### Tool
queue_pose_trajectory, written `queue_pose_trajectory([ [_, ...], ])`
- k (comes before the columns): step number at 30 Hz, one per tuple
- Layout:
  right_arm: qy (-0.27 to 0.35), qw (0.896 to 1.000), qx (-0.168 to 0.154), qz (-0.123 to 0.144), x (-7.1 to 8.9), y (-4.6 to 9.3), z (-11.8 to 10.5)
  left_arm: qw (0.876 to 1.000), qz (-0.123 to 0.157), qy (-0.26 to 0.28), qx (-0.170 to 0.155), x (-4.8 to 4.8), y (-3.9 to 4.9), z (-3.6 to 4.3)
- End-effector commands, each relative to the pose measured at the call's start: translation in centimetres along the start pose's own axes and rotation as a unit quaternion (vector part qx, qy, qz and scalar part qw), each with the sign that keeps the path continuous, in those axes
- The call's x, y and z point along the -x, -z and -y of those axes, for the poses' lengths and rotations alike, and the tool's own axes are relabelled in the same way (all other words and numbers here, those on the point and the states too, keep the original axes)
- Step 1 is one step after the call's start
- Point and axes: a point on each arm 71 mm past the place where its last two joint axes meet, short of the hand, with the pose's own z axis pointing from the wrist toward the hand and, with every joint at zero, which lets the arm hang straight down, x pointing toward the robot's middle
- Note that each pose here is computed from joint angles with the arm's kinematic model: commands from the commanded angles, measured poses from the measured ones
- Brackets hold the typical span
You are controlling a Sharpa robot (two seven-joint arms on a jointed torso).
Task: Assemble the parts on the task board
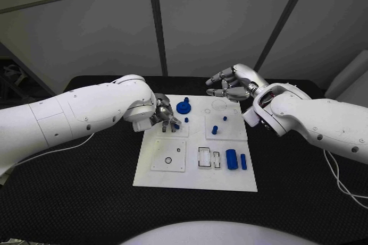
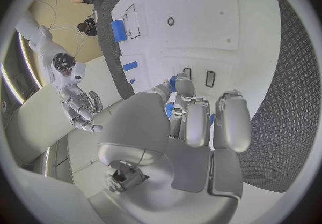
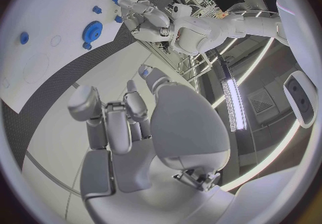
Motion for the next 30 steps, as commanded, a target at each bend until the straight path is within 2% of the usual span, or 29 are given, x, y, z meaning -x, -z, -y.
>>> queue_pose_trajectory([
  [1, 0.003, 1.0, 0.002, -0.006, 0.0, -0.1, -0.1, 1.0, 0.0, 0.018, -0.015, 0.03, 0.18, 0.07],
  [11, 0.003, 1.0, 0.001, -0.007, 0.0, -0.1, 0.0, 0.998, 0.005, 0.046, -0.033, 0.2, 0.83, -0.79],
  [19, 0.003, 1.0, 0.0, -0.007, 0.0, -0.2, 0.1, 0.998, 0.009, 0.048, -0.032, 0.27, 1.21, -1.42],
  [25, 0.003, 1.0, 0.0, -0.008, 0.0, -0.2, 0.1, 0.999, 0.026, 0.03, -0.028, 0.39, 1.37, -1.57],
  [30, 0.003, 1.0, -0.001, -0.008, 0.0, -0.2, 0.1, 0.998, 0.058, 0.002, -0.028, 0.44, 1.5, -1.5],
])
